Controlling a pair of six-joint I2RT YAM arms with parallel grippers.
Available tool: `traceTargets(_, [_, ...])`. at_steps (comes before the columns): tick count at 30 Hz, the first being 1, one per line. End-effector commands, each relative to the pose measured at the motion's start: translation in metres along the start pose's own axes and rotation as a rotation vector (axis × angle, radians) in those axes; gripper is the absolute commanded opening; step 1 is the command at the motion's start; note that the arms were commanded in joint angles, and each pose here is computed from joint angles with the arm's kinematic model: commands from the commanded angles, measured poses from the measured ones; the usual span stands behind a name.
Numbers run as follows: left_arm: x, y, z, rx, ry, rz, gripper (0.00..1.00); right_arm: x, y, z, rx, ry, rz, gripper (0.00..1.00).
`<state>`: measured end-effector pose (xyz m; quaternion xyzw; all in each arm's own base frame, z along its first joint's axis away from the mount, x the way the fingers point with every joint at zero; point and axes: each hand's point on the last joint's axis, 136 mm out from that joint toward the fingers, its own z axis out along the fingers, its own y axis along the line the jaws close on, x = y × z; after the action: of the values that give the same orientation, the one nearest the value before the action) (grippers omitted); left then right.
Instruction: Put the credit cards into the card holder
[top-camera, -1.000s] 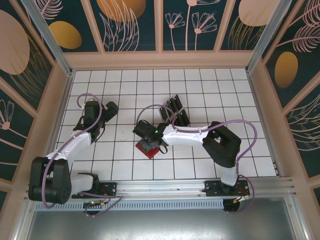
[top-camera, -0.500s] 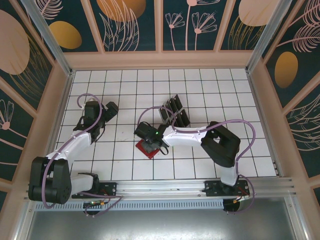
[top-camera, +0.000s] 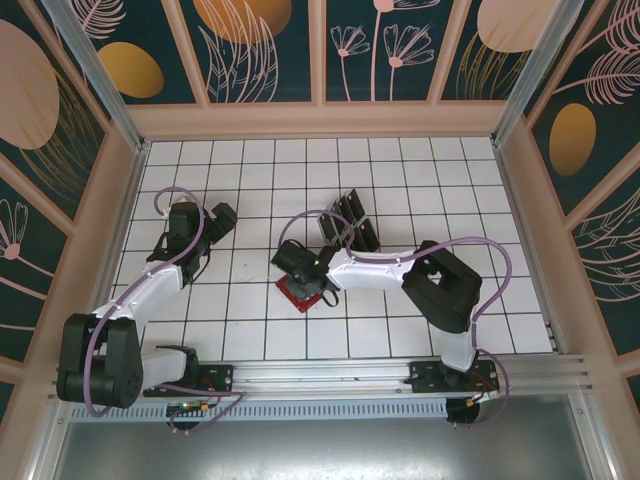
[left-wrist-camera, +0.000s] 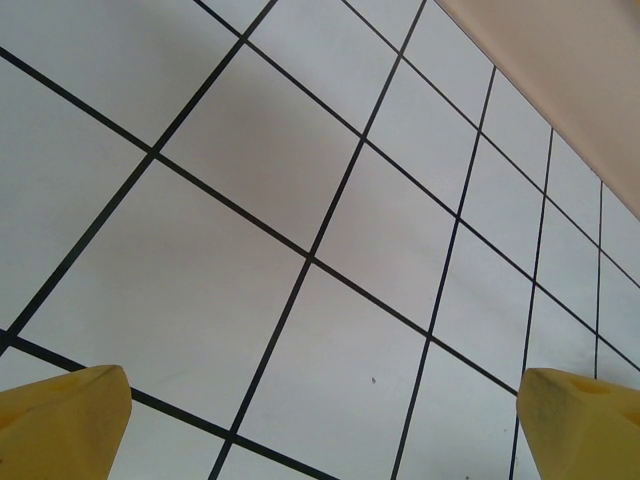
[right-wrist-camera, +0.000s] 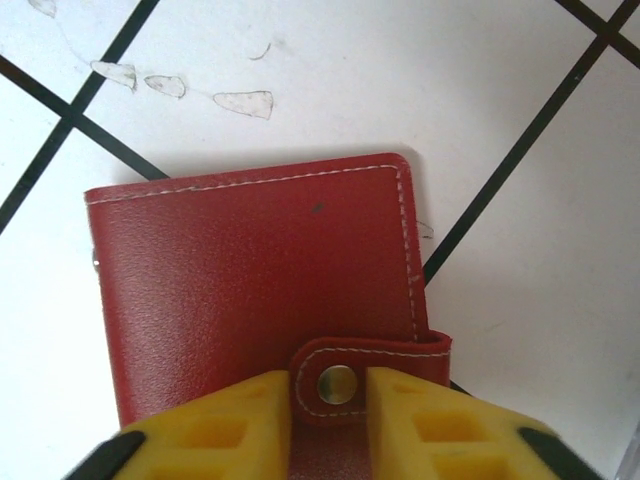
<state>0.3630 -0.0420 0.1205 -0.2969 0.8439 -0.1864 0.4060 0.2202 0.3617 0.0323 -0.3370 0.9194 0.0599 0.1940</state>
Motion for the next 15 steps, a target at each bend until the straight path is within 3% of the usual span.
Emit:
traceTargets(1, [-0.004,-0.004,-0.001,0.026,-0.008,-0.011,0.99,0.006,-0.008,0.007,0.01,0.026,0.011,0.17])
traceTargets(7, [-0.002,-0.009,-0.003,0.052,0.003,-0.01,0.98,-0.001,-0.014,-0.001,0.012,0.005,0.039,0.0])
traceTargets(15, [0.015,-0.018,-0.001,0.126,0.087,0.017,0.99,-0.028,-0.012,-0.026,-0.043,-0.095,0.13,0.0])
